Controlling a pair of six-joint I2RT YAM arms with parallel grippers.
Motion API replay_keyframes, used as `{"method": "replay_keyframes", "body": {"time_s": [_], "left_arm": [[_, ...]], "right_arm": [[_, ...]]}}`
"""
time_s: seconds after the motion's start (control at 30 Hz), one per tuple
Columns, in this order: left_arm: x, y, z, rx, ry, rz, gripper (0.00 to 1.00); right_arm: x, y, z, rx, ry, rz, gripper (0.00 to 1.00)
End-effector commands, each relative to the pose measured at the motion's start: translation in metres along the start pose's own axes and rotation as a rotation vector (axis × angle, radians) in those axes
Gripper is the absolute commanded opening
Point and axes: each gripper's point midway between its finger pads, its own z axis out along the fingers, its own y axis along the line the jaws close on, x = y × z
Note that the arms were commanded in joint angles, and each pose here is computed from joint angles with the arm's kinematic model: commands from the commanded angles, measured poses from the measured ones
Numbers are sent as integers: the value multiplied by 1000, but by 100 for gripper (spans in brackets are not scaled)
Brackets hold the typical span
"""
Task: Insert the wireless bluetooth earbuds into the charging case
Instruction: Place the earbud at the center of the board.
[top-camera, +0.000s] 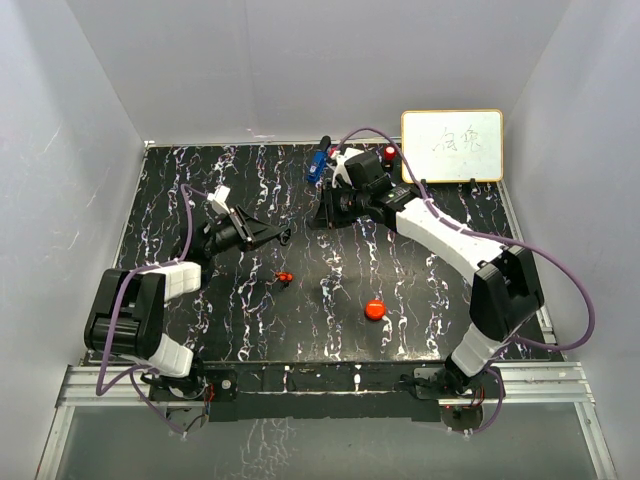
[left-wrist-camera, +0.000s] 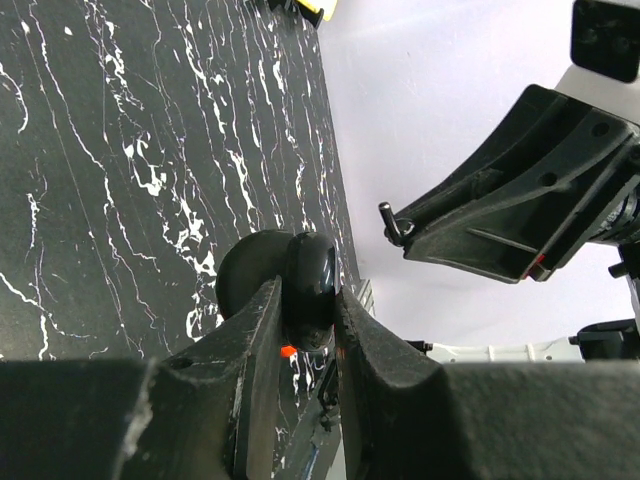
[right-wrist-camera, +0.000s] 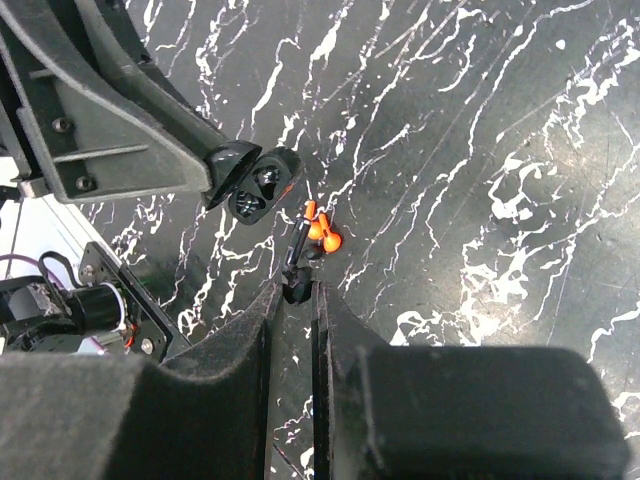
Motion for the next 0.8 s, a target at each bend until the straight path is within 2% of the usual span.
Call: {"method": "replay_keyframes", "body": {"time_s": [0.0, 0.33, 0.77], "left_arm": [[-10, -21, 6, 64, -15, 90, 0], [-7, -26, 1, 55, -20, 98, 0], [-4, -27, -4, 51, -31, 96, 0]], "right_arm": [[-11, -3, -1, -4, -17, 25, 12], [60, -57, 34, 96, 160, 127, 10], [84, -88, 62, 130, 161, 216, 10]]}}
